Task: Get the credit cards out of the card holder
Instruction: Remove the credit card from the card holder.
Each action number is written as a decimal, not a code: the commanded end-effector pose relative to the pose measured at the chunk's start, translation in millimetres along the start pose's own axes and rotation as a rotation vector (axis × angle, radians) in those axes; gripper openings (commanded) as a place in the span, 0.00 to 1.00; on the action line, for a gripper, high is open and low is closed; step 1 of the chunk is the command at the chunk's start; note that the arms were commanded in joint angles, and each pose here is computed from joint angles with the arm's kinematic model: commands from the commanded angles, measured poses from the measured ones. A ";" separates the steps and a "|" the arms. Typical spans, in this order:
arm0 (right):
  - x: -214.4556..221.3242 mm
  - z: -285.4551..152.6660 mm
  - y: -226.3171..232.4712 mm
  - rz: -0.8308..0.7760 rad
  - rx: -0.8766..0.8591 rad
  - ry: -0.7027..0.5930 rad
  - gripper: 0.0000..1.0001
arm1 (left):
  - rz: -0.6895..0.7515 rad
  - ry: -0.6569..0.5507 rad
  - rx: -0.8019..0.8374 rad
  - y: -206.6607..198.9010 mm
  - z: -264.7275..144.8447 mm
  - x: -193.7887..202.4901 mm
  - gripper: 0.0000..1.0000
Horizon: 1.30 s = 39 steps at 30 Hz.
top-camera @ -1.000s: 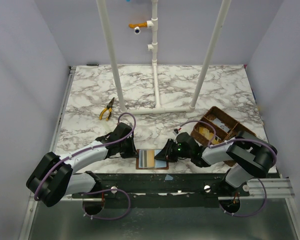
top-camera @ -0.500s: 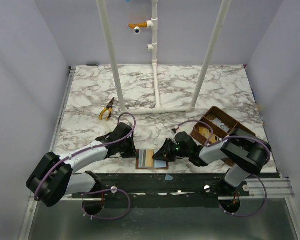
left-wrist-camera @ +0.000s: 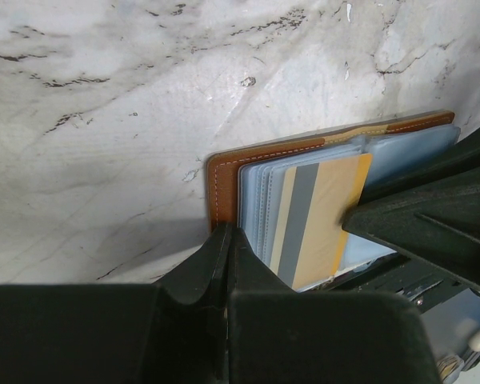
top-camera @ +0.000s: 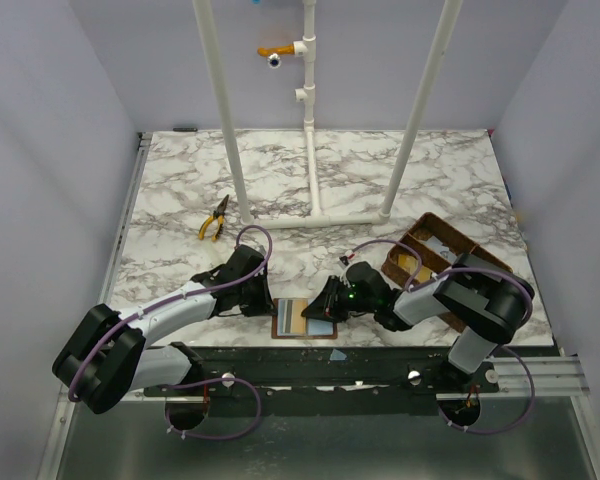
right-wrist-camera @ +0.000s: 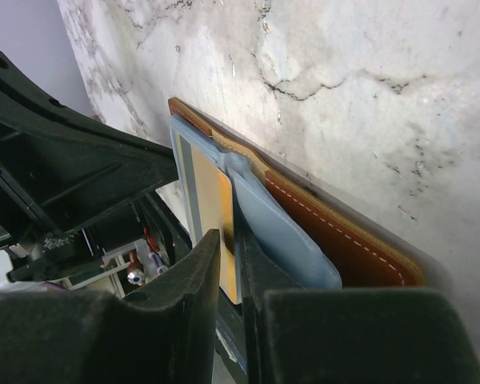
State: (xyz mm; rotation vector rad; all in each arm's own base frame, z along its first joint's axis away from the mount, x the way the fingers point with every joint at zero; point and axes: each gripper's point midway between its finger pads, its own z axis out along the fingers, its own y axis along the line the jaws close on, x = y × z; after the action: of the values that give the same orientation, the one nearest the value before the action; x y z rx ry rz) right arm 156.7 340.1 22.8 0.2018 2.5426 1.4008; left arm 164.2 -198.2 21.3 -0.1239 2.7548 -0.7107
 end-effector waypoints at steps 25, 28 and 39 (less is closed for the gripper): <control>-2.1 -15.4 -29.7 -0.008 0.119 -0.053 0.01 | -0.002 0.038 -0.141 32.4 -0.4 9.1 0.00; -2.9 -17.5 -32.2 -0.012 0.133 -0.058 0.01 | -0.004 0.038 -0.142 33.1 -0.5 9.3 0.00; -6.3 -24.1 -43.9 -0.035 0.179 -0.072 0.01 | 0.000 0.035 -0.140 34.1 -1.5 9.0 0.00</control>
State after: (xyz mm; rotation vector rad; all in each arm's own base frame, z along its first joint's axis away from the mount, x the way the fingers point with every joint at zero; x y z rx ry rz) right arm 157.8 316.7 20.5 0.2267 2.5437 1.2754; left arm 164.1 -194.3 20.6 -0.1379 2.7733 -0.6892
